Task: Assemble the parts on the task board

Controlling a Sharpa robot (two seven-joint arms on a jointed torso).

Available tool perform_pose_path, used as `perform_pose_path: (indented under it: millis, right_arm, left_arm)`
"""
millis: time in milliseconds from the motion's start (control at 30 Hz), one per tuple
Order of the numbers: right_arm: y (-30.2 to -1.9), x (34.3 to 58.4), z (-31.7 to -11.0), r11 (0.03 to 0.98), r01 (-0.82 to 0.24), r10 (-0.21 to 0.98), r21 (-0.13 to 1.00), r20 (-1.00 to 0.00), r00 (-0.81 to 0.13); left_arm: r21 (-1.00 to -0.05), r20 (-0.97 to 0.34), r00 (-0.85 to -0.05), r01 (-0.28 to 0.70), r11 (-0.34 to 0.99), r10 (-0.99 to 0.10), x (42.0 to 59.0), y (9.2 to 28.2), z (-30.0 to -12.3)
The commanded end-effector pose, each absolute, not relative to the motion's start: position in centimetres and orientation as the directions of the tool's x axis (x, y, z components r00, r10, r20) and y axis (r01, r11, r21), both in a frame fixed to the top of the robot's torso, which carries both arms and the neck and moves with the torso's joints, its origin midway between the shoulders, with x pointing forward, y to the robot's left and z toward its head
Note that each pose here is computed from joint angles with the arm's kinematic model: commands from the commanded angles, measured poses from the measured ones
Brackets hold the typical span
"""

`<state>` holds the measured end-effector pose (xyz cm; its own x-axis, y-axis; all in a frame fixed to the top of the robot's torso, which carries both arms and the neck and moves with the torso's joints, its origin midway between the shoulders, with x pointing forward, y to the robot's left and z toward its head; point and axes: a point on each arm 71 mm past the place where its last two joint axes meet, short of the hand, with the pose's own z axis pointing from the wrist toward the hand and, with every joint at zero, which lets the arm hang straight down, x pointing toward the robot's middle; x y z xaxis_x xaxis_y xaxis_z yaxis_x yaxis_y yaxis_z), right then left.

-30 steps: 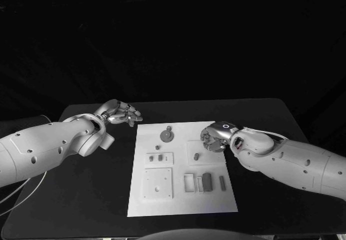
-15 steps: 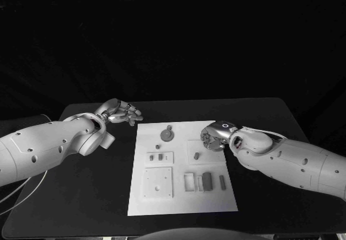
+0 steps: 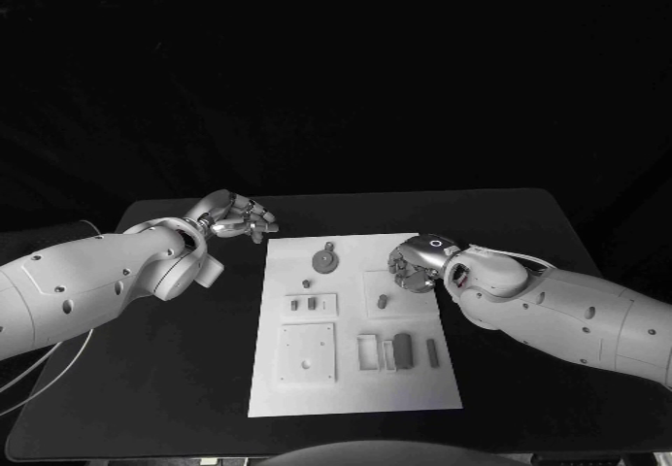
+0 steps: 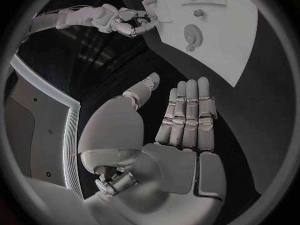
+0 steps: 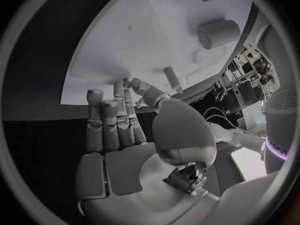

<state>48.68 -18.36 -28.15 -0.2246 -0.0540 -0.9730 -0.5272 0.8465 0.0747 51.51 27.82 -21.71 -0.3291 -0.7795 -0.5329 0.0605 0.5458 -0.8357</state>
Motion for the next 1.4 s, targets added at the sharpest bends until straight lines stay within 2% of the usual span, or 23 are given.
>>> perform_pose_path:
  millis: [33, 767, 1400]
  right_arm:
    - [-18.41, 48.25, -29.12, 0.842, -0.536, -0.100, 0.061, -0.959, -0.265]
    - [-18.55, 48.03, -29.67, 0.844, -0.536, -0.161, 0.011, -0.949, -0.272]
    - [-18.43, 47.96, -29.58, 0.840, -0.543, -0.167, -0.006, -0.954, -0.248]
  left_arm:
    - [-0.841, -0.526, -0.330, 0.064, 0.538, -0.783, 51.53, 27.70, -21.60]
    - [-0.840, -0.526, -0.332, 0.057, 0.540, -0.783, 51.47, 27.88, -21.62]
    - [-0.840, -0.526, -0.331, 0.056, 0.540, -0.783, 51.50, 27.90, -21.63]
